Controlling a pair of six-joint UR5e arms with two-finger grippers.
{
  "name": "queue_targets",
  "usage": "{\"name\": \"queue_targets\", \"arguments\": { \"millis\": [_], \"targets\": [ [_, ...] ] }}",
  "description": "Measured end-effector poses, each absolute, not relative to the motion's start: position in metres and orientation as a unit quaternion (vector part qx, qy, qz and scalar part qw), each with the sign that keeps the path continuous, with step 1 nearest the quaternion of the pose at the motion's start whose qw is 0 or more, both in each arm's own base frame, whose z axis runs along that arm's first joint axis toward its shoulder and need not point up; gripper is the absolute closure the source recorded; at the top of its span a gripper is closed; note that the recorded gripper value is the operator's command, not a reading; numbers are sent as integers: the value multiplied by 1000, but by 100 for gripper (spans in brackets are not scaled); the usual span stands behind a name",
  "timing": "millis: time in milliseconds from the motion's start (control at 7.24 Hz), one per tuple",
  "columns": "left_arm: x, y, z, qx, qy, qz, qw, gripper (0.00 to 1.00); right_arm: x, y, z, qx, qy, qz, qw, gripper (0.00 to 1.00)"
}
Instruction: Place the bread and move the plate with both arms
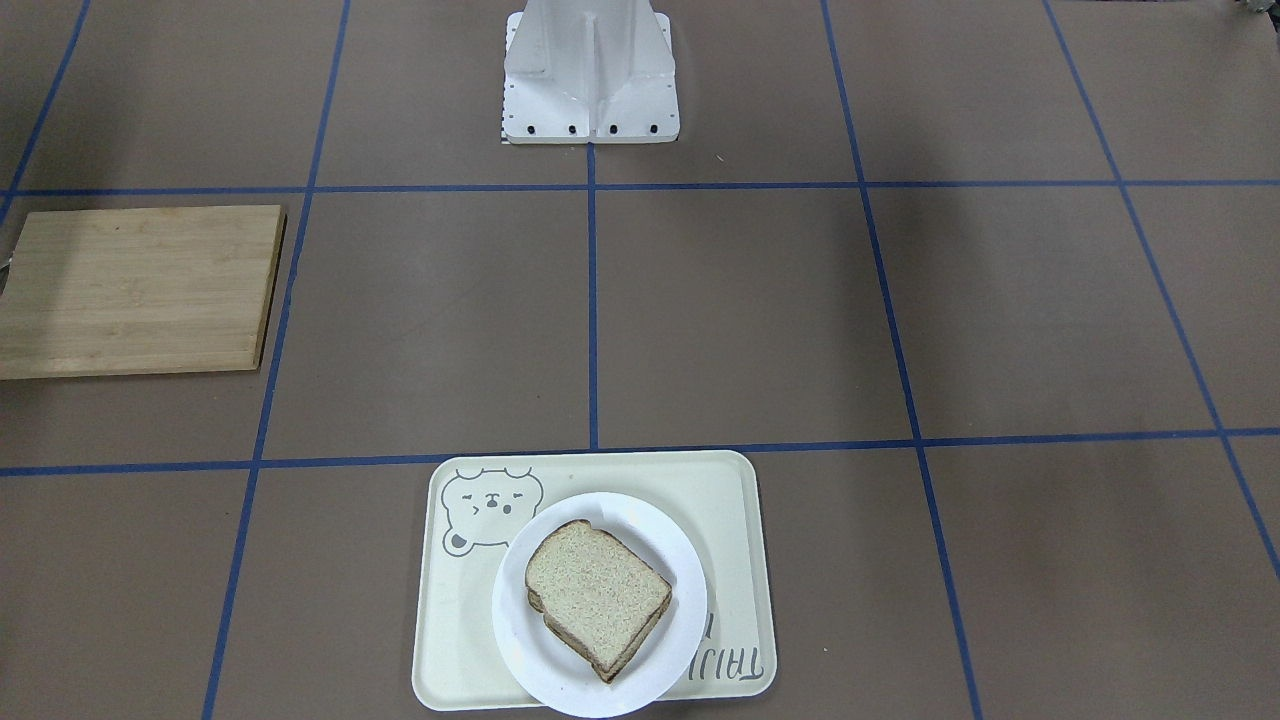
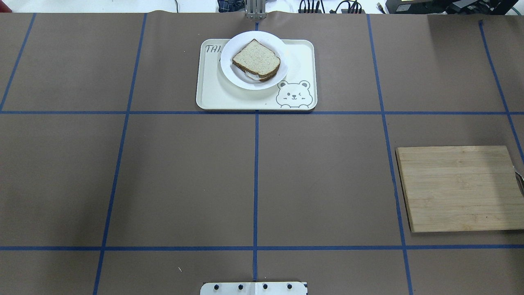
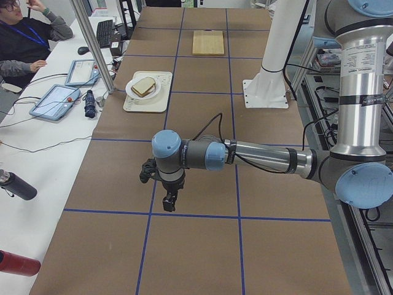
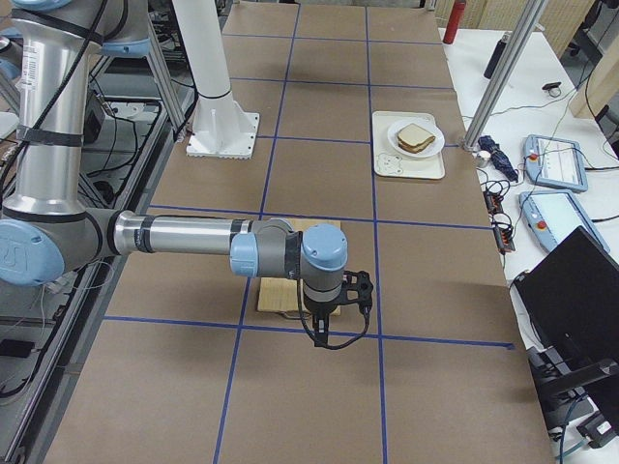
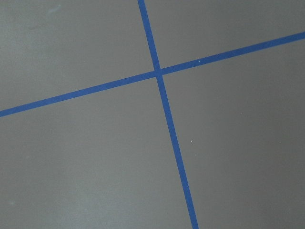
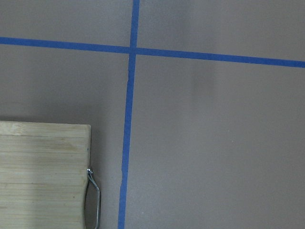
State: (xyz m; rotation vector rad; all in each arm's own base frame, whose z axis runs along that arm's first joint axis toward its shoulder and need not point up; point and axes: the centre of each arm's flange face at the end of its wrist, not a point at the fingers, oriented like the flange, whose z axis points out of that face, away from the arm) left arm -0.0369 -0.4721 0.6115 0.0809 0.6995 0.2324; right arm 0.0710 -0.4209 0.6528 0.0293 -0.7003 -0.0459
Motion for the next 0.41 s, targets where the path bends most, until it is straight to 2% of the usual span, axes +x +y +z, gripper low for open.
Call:
{"name": "queue_targets", "arguments": {
  "millis": [414],
  "targets": [
    [-37,-472,612,39,342,113,932,2,71,-421,652,14,-344,-20,939,0]
  ]
}}
